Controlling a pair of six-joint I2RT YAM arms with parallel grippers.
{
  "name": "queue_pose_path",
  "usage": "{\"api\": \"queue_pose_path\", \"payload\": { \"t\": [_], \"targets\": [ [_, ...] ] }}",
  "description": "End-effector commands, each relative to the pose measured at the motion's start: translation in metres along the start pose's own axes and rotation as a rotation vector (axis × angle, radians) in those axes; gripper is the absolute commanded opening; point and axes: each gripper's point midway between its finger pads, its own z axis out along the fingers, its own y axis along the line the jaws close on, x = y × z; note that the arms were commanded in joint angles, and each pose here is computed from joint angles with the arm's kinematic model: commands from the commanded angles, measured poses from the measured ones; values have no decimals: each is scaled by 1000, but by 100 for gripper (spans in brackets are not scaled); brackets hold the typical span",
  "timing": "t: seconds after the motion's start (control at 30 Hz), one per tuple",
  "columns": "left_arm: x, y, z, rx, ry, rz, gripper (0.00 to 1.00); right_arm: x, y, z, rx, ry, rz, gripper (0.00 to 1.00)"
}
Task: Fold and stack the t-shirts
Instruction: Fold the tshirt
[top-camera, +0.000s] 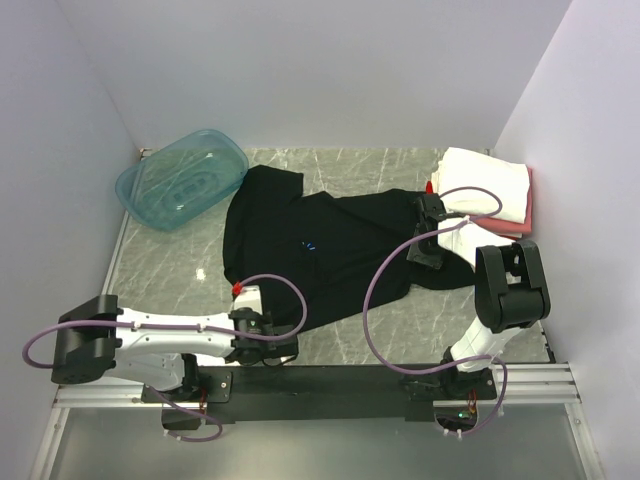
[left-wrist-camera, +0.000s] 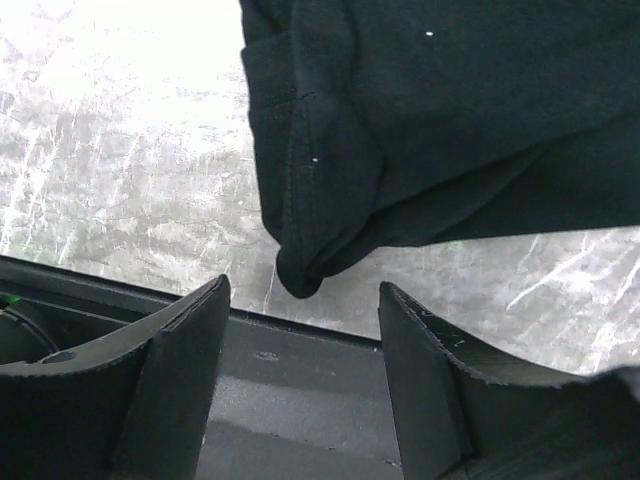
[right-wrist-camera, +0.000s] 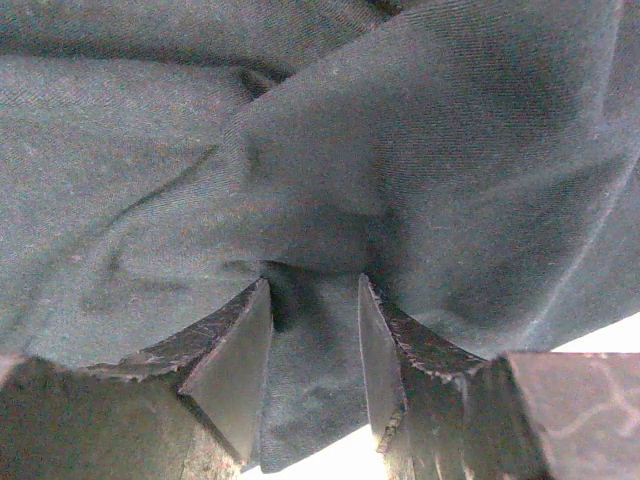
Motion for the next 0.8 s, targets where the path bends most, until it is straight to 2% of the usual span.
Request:
{"api": "queue_pose_path", "payload": {
  "t": [0.0,0.13,0.27,0.33,0.43,0.47,0.53,0.57,0.63,0.67,0.77],
  "targets": [
    [-5,-1,2,16,-36,-63,65,10,-22,3,78,19,-9,47],
    [-3,-9,6,45,-37,-71,63,10,-22,2,77,17,-10,47],
    [1,3,16,-41,-47,-47,61,10,-22,1,75,13,-9,47],
    [1,5,19,-49,-53,-52,56,10,-22,1,73,12,-8,47],
    [1,7,21,-50,-61,-68,47,11,-23,2,75,16,-11,47],
    [0,6,22,-48,-63,-73,40,10,-23,2,77,15,-9,47],
    [0,7,22,-55,-64,-78,33,10,-24,3,85,16,-11,47],
    [-1,7,23,-57,-67,-77,24,10,-24,3,85,16,-11,47],
    [-1,6,23,-65,-68,-70,14,10,-24,3,85,16,-9,47],
    [-1,5,23,-66,-68,-68,1,11,-24,3,87,20,-12,47],
    [-2,6,20,-83,-65,-37,1,10,-24,3,86,17,-10,47]
  ]
}}
